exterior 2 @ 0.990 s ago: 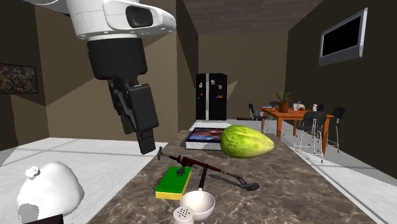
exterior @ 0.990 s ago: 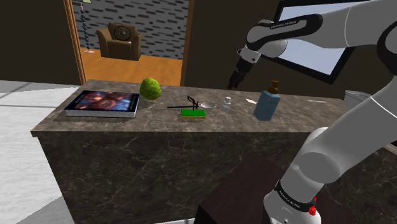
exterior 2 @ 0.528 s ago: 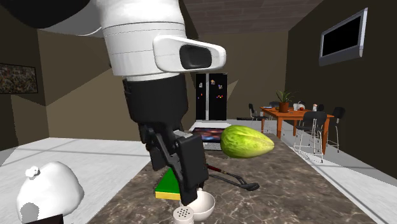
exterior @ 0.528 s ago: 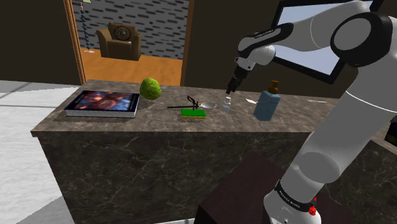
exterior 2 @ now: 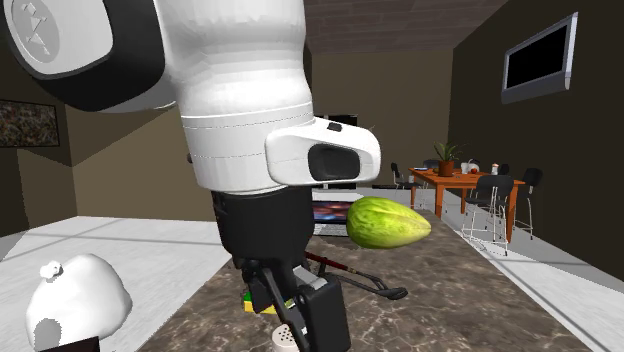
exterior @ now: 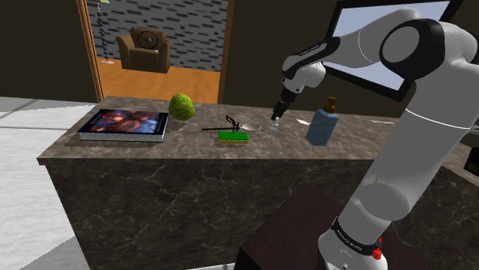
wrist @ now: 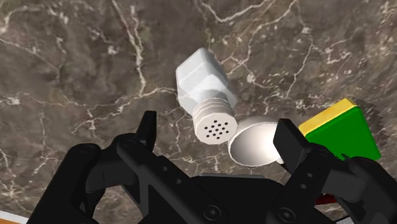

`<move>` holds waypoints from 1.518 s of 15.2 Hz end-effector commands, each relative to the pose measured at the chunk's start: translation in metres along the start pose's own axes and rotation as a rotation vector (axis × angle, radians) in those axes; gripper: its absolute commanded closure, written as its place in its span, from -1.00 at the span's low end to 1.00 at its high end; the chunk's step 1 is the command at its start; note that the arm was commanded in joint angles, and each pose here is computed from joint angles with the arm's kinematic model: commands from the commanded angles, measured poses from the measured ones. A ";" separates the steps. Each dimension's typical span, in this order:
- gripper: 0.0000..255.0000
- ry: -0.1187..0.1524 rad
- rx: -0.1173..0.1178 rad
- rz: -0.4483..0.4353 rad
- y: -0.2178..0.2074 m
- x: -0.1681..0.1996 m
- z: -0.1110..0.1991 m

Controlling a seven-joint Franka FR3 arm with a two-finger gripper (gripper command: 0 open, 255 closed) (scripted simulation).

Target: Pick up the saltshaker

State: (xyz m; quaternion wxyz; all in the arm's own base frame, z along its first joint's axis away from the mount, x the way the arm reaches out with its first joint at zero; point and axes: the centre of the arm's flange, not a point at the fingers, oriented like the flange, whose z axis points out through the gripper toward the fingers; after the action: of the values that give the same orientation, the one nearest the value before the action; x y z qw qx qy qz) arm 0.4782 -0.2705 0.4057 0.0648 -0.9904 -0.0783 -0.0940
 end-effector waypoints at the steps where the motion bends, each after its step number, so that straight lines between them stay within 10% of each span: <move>1: -1.00 0.000 0.000 0.000 0.001 -0.002 0.008; 2: -1.00 0.000 0.000 0.000 0.001 -0.002 0.008; 3: 1.00 0.000 0.000 0.000 0.001 -0.001 0.008; 23: 1.00 0.000 0.000 0.000 -0.006 0.010 -0.048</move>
State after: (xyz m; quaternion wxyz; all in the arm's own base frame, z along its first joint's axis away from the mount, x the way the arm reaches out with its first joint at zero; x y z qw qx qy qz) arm 0.4769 -0.2698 0.4499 0.0645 -0.9903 -0.0784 -0.0944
